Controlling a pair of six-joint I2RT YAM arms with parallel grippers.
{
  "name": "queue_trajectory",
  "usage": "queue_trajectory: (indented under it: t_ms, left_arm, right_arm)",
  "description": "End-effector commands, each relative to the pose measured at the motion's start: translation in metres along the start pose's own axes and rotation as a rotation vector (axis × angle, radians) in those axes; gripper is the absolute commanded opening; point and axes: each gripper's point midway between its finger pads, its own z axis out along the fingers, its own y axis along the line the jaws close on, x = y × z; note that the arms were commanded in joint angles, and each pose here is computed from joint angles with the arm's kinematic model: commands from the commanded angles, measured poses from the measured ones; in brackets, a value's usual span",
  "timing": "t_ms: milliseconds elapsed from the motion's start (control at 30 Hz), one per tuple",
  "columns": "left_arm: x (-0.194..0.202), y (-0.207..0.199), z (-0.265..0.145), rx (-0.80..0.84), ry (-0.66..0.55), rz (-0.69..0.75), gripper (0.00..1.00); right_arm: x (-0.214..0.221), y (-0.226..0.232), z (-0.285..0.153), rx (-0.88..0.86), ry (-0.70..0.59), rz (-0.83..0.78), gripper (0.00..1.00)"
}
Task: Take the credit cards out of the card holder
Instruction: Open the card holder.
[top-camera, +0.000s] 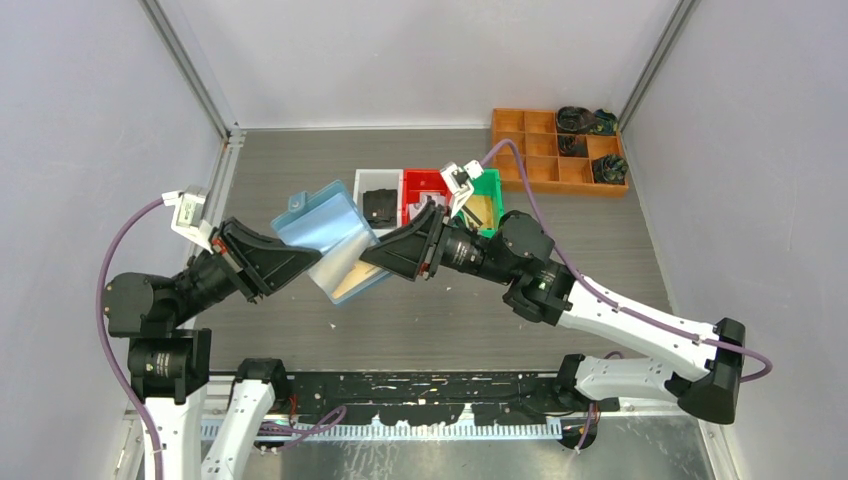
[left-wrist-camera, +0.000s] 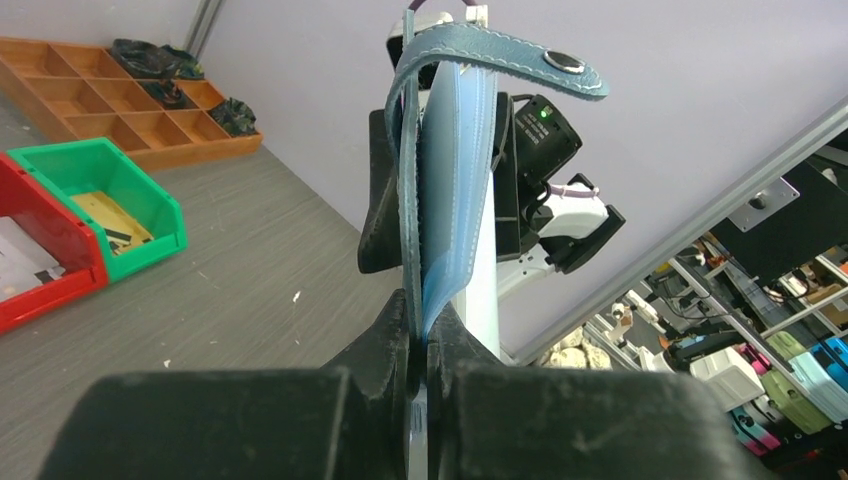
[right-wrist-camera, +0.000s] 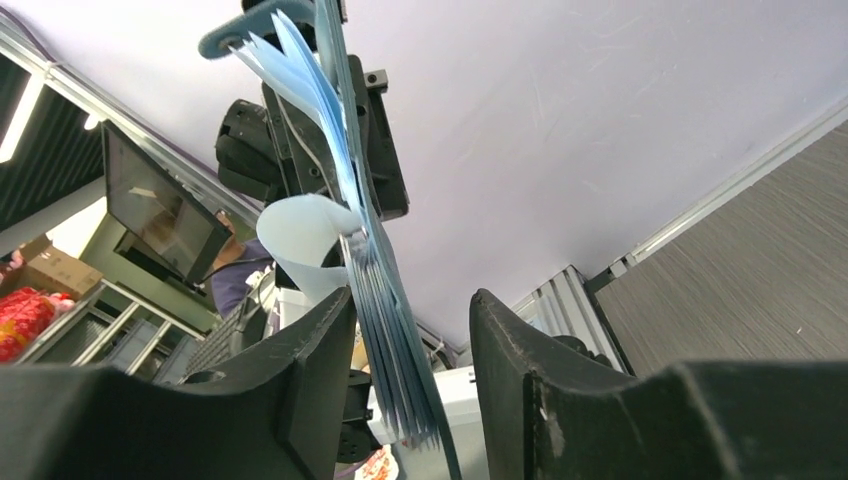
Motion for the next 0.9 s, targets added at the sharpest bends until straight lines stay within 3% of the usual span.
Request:
queue_trajectory:
  t_ms: [0,367,600,667,733,867]
  left_arm:
    - [-0.004,-0.019,-0.002,0.063,-0.001,0.069,0.0]
    - [0.002,-0.019,-0.002,0.088,0.04,0.065,0.0]
    - [0.004,-0.012,-0.002,0.067,0.034,0.067,0.0]
    - [0.006,-0.006,-0.003,0.034,0.032,0.072,0.13]
    - [0.006,-0.004,-0.003,0.023,0.034,0.095,0.29]
    - [0.002,-0.002,-0.005,-0.023,0.015,0.146,0.39]
  right_arm:
    - [-0.03,0.039,0.007,-0.107,-0.081,-0.036,0.5]
    - [-0.027,0.055,0.022,-0.214,-0.047,0.038,0.46]
    - [-0.027,0.053,0.017,-0.216,-0.067,0.085,0.15]
    - [-0.029,0.049,0.014,-0.2,-0.092,0.096,0.05]
    - [-0.032,0.044,0.01,-0.173,-0.122,0.104,0.01]
    - [-0.035,0.036,0.002,-0.123,-0.153,0.093,0.01]
